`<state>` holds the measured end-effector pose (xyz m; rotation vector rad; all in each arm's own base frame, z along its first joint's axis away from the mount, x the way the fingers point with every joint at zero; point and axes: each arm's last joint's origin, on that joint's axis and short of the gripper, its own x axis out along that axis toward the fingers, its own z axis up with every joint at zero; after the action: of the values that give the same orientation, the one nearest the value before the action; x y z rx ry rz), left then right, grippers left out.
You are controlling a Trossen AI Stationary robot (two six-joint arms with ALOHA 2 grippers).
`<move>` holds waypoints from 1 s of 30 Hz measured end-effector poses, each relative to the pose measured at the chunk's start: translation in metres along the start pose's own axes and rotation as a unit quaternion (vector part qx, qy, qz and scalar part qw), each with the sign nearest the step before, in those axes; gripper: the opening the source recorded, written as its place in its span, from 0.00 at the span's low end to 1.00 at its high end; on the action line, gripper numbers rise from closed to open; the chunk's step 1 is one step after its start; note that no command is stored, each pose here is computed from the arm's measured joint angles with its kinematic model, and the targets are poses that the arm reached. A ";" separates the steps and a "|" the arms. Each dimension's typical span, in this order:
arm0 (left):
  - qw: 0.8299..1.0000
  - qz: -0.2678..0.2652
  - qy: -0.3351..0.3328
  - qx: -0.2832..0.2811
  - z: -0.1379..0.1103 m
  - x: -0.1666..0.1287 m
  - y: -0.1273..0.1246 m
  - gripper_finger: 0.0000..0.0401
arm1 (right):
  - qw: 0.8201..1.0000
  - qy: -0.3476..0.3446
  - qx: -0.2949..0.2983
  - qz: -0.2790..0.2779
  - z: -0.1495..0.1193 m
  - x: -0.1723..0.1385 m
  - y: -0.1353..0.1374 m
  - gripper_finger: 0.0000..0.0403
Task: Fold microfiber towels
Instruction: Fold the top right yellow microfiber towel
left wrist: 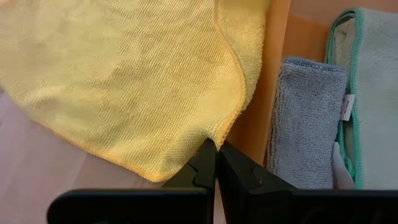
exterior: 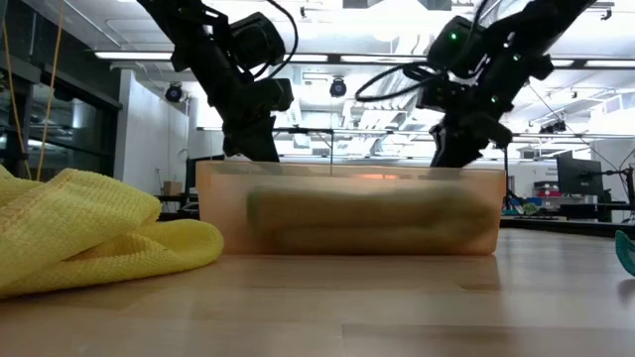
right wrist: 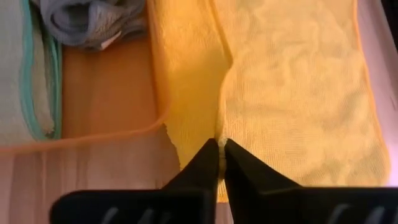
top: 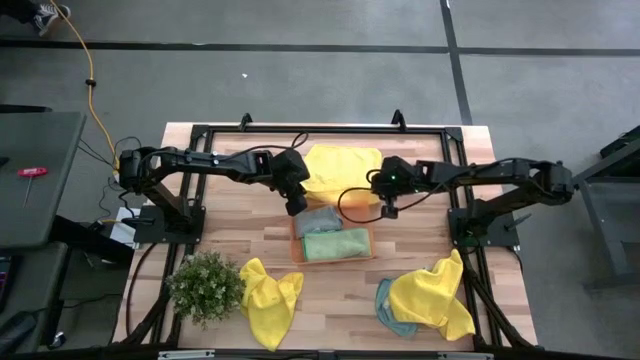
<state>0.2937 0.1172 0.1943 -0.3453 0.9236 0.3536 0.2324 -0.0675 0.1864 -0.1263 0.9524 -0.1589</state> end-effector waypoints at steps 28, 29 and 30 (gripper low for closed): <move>0.987 0.069 -0.016 0.145 0.017 -0.007 0.075 0.00 | 0.949 0.040 0.309 -0.044 0.010 -0.025 -0.046 0.00; 0.986 0.069 -0.011 0.153 0.016 -0.004 0.076 0.00 | 0.947 0.040 0.314 -0.049 0.010 -0.025 -0.047 0.00; 0.985 0.069 -0.004 0.161 0.015 0.000 0.077 0.00 | 0.946 0.040 0.318 -0.055 0.009 -0.025 -0.049 0.00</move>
<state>0.2704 0.1920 0.1920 0.0175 0.9810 0.3255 0.2219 -0.1104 0.2203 0.4276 0.9328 -0.5704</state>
